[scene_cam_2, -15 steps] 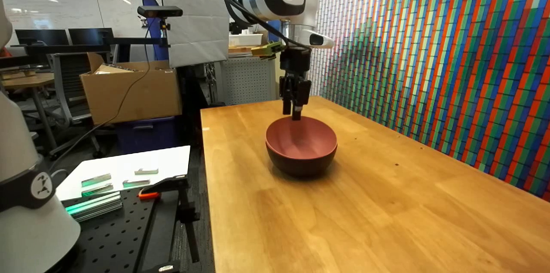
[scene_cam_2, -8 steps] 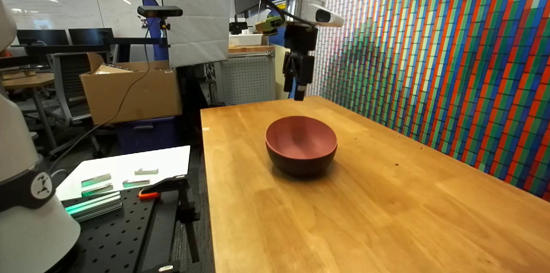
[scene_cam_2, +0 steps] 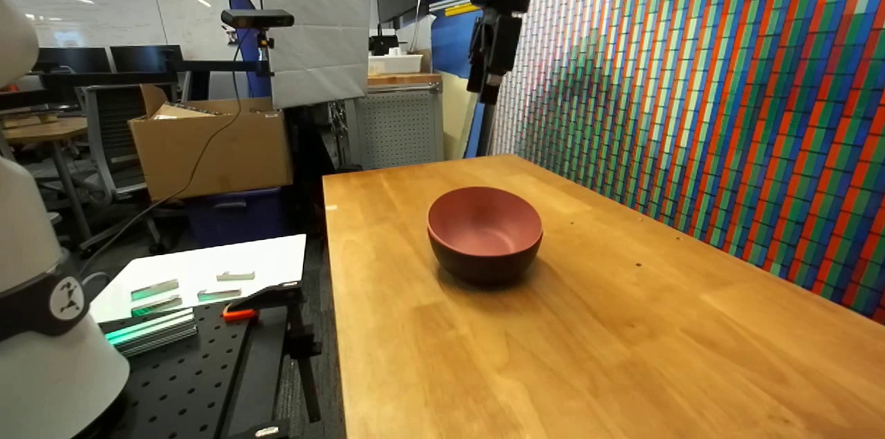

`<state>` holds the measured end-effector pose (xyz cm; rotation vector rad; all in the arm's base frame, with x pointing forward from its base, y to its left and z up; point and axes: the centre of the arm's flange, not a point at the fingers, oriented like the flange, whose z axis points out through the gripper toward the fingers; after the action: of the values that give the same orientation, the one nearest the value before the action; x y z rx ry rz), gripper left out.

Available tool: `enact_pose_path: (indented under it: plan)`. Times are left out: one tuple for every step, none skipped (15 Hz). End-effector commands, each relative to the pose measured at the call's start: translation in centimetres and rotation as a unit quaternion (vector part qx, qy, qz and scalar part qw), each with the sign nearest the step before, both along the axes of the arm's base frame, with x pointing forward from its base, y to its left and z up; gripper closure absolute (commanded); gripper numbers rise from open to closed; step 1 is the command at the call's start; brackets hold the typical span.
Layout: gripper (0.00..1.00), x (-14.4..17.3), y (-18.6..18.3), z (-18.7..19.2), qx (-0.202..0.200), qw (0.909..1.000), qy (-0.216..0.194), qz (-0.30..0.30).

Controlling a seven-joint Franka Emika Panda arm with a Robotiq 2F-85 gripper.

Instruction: Put the pink bowl inside the black bowl

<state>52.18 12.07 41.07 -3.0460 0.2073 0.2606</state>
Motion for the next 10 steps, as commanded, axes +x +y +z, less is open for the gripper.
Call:
enact_pose_path:
  plan:
    - [0.00,1.2,-3.3,3.9,0.002,0.9998,-0.007,-0.018]
    - [0.00,1.4,-4.2,4.5,0.001,0.9996,-0.010,-0.026]
    - [0.00,1.6,-5.1,4.9,0.001,0.9994,-0.011,-0.033]
    - [0.00,1.9,-6.0,5.4,0.001,0.9992,-0.010,-0.039]
    - [0.00,2.0,-6.8,5.8,0.002,0.9989,-0.009,-0.047]
    - [0.00,2.2,-7.5,6.1,0.004,0.9986,-0.007,-0.052]
    - [0.00,2.3,-8.0,6.4,0.006,0.9983,-0.008,-0.057]
    - [0.00,1.8,-7.0,4.8,0.002,0.9983,-0.011,-0.057]
    - [0.00,1.8,-7.4,4.9,0.002,0.9981,-0.012,-0.060]
    - [0.00,1.8,-7.4,4.7,0.002,0.9982,-0.010,-0.060]
